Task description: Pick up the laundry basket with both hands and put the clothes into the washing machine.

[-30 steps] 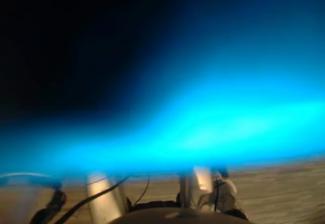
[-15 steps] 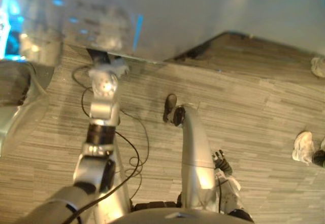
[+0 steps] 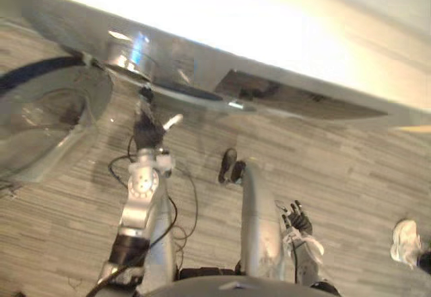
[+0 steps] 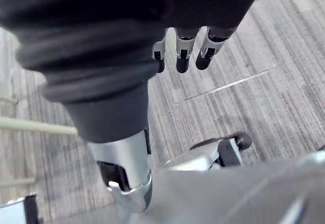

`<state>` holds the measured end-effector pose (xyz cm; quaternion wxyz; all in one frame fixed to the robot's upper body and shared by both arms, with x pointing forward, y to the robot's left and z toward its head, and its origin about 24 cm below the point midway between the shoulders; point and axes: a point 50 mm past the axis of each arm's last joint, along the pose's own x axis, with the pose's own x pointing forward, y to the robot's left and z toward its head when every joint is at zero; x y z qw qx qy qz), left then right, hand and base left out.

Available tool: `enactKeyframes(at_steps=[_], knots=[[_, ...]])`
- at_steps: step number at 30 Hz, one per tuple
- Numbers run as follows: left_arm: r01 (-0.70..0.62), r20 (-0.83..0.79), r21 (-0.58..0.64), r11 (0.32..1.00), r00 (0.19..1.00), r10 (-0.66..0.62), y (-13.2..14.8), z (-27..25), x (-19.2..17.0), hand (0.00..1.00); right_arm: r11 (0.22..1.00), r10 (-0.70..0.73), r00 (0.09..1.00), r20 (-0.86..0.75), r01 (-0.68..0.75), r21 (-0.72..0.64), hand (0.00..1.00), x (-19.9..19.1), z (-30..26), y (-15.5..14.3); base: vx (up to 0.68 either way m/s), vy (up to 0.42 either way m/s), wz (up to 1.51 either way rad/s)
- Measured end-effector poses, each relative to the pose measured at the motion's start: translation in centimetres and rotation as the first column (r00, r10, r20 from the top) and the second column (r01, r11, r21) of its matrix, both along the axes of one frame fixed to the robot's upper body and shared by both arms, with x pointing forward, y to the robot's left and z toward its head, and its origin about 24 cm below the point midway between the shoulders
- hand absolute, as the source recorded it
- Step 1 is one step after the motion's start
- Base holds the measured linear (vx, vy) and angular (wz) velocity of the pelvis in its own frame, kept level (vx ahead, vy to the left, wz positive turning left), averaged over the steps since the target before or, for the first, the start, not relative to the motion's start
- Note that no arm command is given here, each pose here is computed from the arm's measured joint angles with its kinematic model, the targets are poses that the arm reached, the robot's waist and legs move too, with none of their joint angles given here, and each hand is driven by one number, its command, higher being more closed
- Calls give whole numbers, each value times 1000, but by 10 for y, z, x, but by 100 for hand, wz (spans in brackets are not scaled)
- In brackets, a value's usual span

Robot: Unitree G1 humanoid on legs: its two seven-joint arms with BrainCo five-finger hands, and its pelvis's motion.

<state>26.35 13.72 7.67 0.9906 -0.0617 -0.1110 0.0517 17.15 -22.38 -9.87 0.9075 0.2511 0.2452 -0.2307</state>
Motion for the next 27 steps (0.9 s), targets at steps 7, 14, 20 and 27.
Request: enactKeyframes(at_steps=[7, 14, 20, 27], knots=[[110, -537, 160, 981, 843, -7, 15, -126, -36, 0, 1000, -22, 981, -192, 25, 8, 0, -38, -28, -4, 138, -13, 4], [-20, -908, 141, 990, 395, 137, 46, -219, -133, 0, 999, -27, 943, -330, 36, 21, 0, -64, -44, 4, 169, -4, 8], [-96, -937, 125, 987, 316, 150, 53, -228, -152, 0, 1000, 26, 921, -388, -20, 19, 0, -61, -50, 8, 41, 9, 46], [-65, -947, 124, 990, 290, 137, 58, -230, -152, 0, 995, 82, 921, -380, -98, -22, 0, -41, -44, 1, -103, 173, -10]])
